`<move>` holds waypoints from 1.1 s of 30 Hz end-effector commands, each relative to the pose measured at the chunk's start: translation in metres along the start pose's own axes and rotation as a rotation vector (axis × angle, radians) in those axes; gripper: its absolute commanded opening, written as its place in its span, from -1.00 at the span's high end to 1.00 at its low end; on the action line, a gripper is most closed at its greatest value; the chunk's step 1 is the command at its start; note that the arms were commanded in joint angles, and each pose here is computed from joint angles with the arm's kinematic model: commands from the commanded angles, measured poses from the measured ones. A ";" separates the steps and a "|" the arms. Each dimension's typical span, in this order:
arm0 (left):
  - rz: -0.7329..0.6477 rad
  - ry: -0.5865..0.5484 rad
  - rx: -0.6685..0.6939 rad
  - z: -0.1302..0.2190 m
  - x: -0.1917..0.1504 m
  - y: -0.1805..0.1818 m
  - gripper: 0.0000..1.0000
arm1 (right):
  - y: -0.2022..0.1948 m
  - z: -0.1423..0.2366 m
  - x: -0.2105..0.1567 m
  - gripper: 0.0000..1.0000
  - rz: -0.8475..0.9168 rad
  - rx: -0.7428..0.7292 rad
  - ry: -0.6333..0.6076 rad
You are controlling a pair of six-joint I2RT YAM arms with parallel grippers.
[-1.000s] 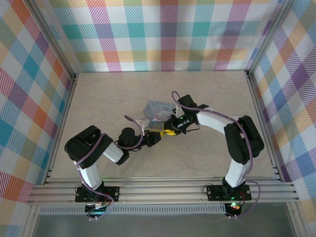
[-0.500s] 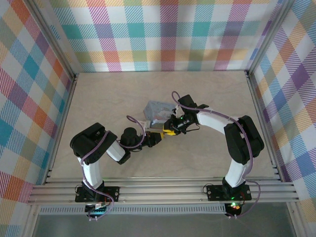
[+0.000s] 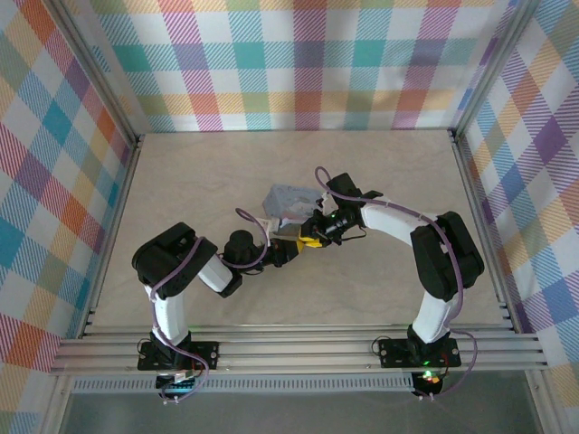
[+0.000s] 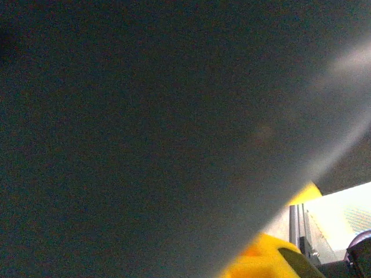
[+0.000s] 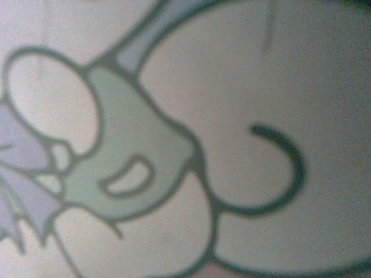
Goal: Unlock the padlock with the key
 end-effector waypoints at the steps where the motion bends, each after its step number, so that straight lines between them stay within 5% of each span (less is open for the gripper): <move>1: -0.008 -0.013 -0.027 -0.003 0.003 -0.002 0.93 | 0.000 -0.002 -0.007 1.00 -0.054 0.015 0.072; 7: -0.007 -0.018 -0.020 -0.003 0.003 -0.002 1.00 | 0.001 0.000 -0.007 1.00 -0.052 0.017 0.060; 17: 0.042 -0.018 0.073 0.004 -0.012 0.018 1.00 | -0.004 -0.001 -0.009 0.02 -0.068 0.031 -0.007; 33: 0.039 -0.022 0.143 0.005 -0.022 0.031 1.00 | -0.021 -0.019 -0.024 -0.10 -0.162 0.016 -0.234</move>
Point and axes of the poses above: each hand's point on the last joint's axis, 136 mm out from that joint toward the fingers, its own z axis back along the fingers, its own y axis along the line the jaws close on, x = y × z, the point moved 10 cm from there along z, back along the fingers, and after that the axes turned 9 degrees about z, right-handed, at the moved point
